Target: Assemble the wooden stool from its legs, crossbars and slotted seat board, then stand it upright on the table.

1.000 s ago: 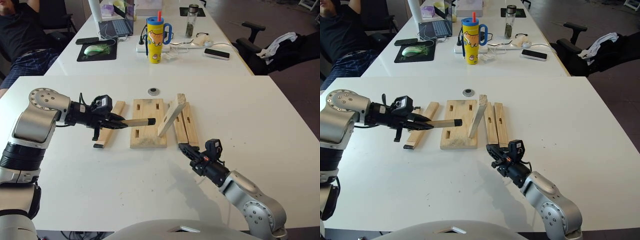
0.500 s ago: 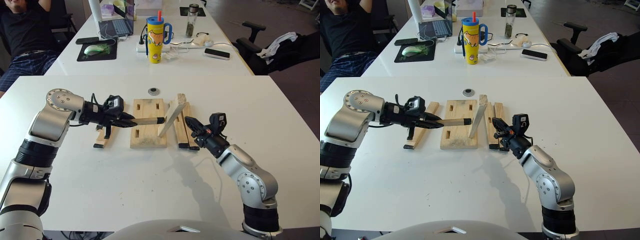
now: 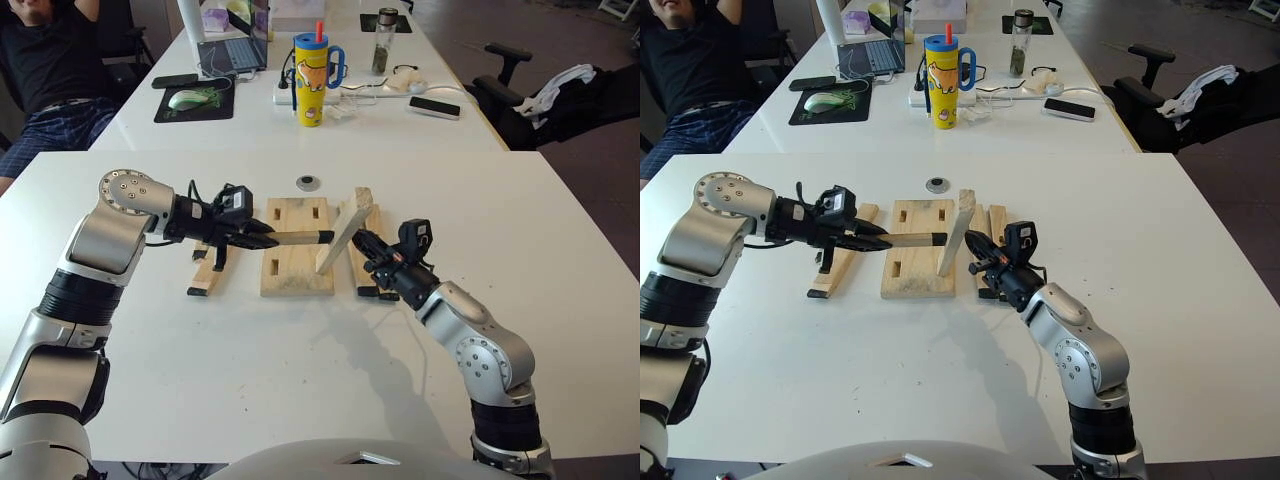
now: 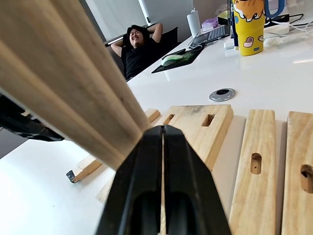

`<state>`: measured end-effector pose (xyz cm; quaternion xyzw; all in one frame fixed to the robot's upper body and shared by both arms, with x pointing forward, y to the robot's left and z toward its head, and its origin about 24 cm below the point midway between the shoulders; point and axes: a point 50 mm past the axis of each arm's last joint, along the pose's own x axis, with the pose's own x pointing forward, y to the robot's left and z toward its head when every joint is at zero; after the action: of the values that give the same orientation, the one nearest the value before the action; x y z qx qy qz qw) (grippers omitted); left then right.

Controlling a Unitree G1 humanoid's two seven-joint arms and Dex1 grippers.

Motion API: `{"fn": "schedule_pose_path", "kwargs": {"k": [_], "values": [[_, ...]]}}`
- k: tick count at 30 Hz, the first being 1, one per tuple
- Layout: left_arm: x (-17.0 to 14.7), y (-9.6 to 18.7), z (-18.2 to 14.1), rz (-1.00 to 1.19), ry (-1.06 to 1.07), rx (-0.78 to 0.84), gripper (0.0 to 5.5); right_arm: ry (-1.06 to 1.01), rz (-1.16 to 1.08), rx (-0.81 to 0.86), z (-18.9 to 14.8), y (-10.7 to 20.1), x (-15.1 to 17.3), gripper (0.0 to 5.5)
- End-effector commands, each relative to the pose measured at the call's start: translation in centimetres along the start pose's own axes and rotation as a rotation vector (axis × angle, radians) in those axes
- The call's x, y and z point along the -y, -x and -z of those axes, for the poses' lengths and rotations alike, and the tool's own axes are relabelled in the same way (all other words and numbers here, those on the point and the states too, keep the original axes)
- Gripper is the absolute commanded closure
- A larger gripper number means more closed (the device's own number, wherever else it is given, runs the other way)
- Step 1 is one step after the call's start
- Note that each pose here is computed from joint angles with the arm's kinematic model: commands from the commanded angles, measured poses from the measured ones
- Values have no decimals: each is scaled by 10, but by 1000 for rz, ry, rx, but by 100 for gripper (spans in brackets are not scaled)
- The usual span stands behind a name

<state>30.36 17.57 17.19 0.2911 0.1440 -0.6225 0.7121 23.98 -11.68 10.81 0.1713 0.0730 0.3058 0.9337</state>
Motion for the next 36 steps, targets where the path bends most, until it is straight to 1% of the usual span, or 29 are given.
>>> {"fn": "schedule_pose_path", "kwargs": {"k": [1,6,10,14,18,23,28,36], "values": [[1,-5,-3,65,-49,-35,509,16,-16,18,-5,-5,-2,550],[-1,-8,0,82,-68,-68,509,30,-33,29,-9,-9,-4,550],[-4,-11,-10,78,-86,-61,509,27,-36,29,-11,-13,-12,550],[4,-13,-18,76,-80,-42,509,-26,25,-5,1,-21,-21,550],[12,-15,-18,49,-58,-51,509,-51,65,-24,11,-27,-30,550],[12,-16,-13,-9,-26,-57,509,-49,118,-24,14,-27,-23,550],[6,-17,-8,-32,-47,-72,509,-40,144,-20,14,-27,-14,550],[3,-15,-8,-45,-50,-54,509,-39,140,5,9,-25,-12,550]]}}
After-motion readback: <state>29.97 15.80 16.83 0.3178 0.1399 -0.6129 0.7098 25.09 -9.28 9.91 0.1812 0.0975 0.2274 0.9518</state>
